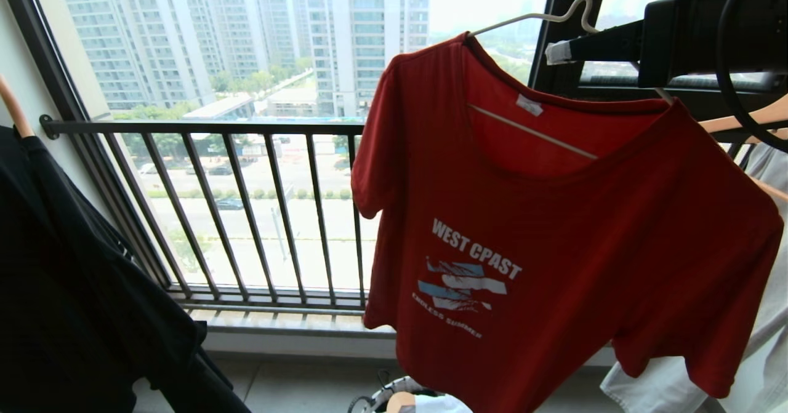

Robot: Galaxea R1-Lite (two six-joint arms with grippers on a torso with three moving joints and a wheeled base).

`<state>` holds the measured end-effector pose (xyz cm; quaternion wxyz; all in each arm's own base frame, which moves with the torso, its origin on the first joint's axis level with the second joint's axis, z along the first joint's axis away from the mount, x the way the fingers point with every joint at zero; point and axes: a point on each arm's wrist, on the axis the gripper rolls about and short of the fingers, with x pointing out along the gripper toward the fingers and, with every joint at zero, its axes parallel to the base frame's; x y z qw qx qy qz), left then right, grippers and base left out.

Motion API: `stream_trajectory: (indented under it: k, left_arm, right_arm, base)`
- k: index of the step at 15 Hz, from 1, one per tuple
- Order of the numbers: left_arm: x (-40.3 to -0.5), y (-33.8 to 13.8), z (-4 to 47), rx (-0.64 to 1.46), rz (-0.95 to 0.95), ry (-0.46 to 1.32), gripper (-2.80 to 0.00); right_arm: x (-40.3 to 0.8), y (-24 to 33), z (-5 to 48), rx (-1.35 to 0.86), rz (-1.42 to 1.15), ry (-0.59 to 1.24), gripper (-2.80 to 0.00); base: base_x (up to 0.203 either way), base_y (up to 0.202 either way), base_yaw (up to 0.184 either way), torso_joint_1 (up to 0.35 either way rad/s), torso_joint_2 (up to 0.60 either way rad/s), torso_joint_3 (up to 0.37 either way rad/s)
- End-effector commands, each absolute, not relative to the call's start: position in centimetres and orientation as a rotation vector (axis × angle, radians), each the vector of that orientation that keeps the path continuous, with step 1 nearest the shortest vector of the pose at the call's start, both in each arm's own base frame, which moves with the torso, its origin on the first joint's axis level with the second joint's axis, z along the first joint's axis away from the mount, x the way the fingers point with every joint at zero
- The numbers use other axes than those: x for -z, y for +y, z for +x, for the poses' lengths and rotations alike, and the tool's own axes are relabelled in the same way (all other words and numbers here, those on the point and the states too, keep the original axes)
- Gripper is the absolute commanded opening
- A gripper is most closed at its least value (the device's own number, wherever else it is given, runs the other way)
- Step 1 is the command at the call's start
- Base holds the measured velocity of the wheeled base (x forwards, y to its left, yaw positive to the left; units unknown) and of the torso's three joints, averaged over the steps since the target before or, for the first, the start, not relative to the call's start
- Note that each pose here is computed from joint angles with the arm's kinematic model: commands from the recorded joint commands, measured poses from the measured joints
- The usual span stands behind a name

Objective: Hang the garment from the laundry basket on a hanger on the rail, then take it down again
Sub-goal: Take the clothes off the clothes rack

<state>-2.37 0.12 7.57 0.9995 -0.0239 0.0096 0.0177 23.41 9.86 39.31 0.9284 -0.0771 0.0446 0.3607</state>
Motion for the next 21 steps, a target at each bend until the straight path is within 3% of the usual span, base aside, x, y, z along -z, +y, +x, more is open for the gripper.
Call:
stream_trajectory:
  k: [1,9,21]
  left_arm:
    - [-7.6,0.1,-2.4,-0.036,-0.049,0.019,-2.8]
    - [-7.6,0.1,-2.4,-0.036,-0.049,0.019,-2.8]
    - [-7.6,0.1,-2.4,-0.031,-0.033,0.02,-2.8]
  right_arm:
    - [-38.3,9.4,22.2,-0.747,-0.158,0.129,-2.8]
    - [-30.0,9.9,23.3,-0.75,-0.147,0.194,-2.8]
    - [-27.0,10.0,25.6,-0.713,-0.046,0.166,-2.8]
  base:
    - [0.0,0.0,0.0,0.0,0.0,0.0]
    - [0.0,0.0,0.0,0.0,0.0,0.0]
    - [0.0,0.0,0.0,0.0,0.0,0.0]
